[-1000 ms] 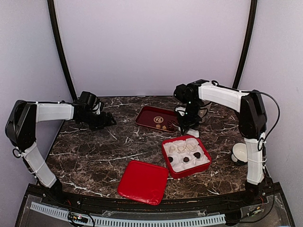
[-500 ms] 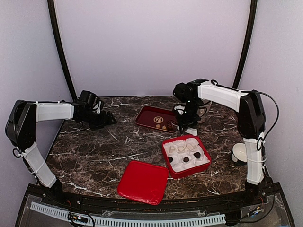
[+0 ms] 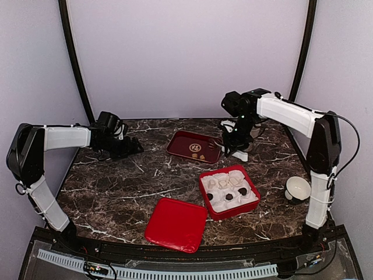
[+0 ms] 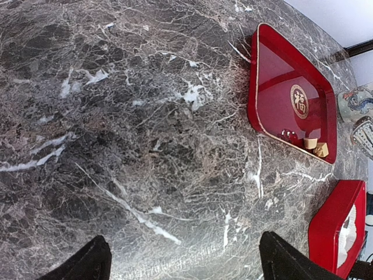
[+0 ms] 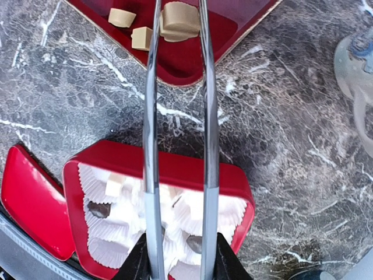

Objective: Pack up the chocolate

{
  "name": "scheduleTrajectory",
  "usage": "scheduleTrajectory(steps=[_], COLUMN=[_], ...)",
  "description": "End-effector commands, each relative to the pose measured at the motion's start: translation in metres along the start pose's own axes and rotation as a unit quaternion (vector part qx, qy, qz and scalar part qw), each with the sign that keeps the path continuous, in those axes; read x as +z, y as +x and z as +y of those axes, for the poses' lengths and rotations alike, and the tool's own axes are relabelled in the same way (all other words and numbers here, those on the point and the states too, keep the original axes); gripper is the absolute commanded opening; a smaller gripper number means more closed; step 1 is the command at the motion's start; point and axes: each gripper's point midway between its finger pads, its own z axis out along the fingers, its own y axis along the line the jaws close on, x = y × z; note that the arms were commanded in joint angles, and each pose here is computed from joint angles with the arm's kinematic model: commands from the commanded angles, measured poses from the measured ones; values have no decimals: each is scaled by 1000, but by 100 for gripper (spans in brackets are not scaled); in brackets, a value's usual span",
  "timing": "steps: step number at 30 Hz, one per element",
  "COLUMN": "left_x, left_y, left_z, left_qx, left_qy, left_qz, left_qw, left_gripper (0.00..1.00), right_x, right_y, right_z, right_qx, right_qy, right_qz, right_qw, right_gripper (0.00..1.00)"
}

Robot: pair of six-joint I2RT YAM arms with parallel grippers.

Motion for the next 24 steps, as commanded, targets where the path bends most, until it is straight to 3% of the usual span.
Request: scheduleTrajectory(steps=[1,13,24], left_x=[-15,-22,-18], left_y=[-6,0,5], left_z=[-4,-9,-13], left_qx=[8,11,0], left_qy=[5,19,37], left_qz=[-13,-12,-4], left_qw=[1000,1000,999], left_gripper=[91,91,91], right_x=[-24,-79,-76], right_y=[9,111,208], right_z=[-3,-2,18], right_qx=[11,55,78], right_qy=[-6,-26,-64], right_qz=[-22,1,62], right_qw=[1000,998,993], right_gripper=[15,16,16])
